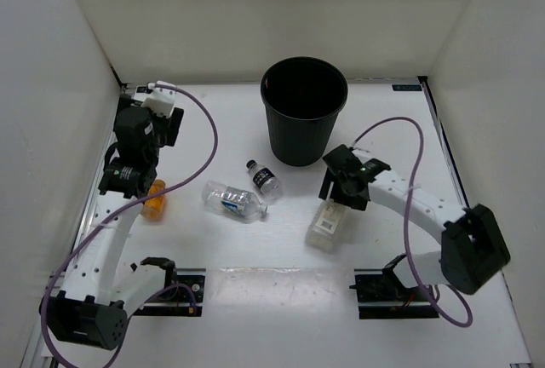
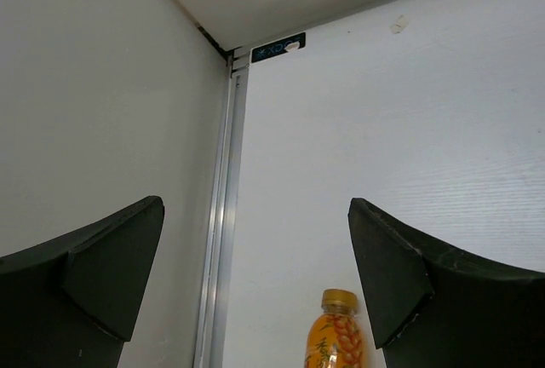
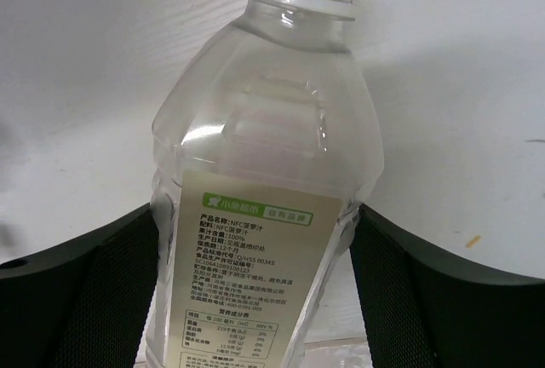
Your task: Put the plastic bottles in the bin
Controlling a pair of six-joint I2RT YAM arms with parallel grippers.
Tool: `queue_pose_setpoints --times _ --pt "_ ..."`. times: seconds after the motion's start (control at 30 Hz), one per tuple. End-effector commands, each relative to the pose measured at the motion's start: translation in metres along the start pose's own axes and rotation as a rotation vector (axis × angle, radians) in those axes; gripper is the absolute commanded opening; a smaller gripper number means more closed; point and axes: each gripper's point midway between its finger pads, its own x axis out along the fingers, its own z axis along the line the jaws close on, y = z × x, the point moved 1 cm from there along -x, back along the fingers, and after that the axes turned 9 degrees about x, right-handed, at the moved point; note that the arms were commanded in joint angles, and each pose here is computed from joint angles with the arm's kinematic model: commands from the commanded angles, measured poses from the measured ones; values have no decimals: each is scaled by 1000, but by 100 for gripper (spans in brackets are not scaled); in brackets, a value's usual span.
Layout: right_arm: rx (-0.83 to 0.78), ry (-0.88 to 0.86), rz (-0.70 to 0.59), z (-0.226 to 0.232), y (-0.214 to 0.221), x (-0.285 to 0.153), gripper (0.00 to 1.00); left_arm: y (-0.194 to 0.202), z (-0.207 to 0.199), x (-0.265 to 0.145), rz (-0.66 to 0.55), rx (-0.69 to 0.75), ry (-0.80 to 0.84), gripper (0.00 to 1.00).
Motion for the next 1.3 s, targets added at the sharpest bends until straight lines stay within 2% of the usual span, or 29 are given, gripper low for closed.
queue_pose_setpoints --times 0.0,0.13,0.17,0.23,0.27,0.3,0.37,0.4,0.47,0.6,0.63,0.7,0.73,0.87,1.03,1.2,1.27 --pt "69 -58 -159 -11 -37 -31 24 25 -2 -6 51 -14 -3 100" --pt "118 -66 -384 -30 -93 -84 18 45 -6 -8 102 -14 -3 100" --pt "157 -35 -531 -37 -126 -114 17 51 -10 -8 118 -19 7 100" --pt "155 38 -693 -52 -165 -153 17 55 -12 -10 125 -25 11 100" --pt "207 44 -800 -51 -196 -189 17 54 -13 -10 121 -26 19 100" --pt "189 130 -898 -61 -216 -214 15 57 -17 -9 124 -23 32 100" --pt "267 114 -1055 -50 -260 -269 11 63 -18 -9 138 -22 30 100" --pt "224 144 -1102 -48 -273 -287 11 63 -18 -9 138 -22 30 100" --pt "255 38 -1213 -23 -307 -319 10 72 -23 -10 159 2 45 100" --pt "167 -254 -1341 35 -342 -367 11 95 -36 -14 193 126 107 100" --pt "34 -397 -1337 68 -342 -371 11 99 -36 -15 193 201 117 100" --pt "-90 -511 -1306 108 -346 -360 14 124 -44 -18 247 310 148 100" --pt "-151 -550 -1264 132 -344 -342 14 137 -47 -20 271 402 167 100" --pt "-231 -659 -1152 171 -334 -302 16 164 -44 -26 352 509 169 100" --pt "-360 -673 -1032 207 -311 -239 17 167 -54 -32 399 403 256 100" --pt "-451 -625 -903 219 -281 -188 18 178 -71 -42 545 223 402 100" --pt "-468 -625 -861 220 -261 -177 26 175 -77 -44 563 153 442 100"
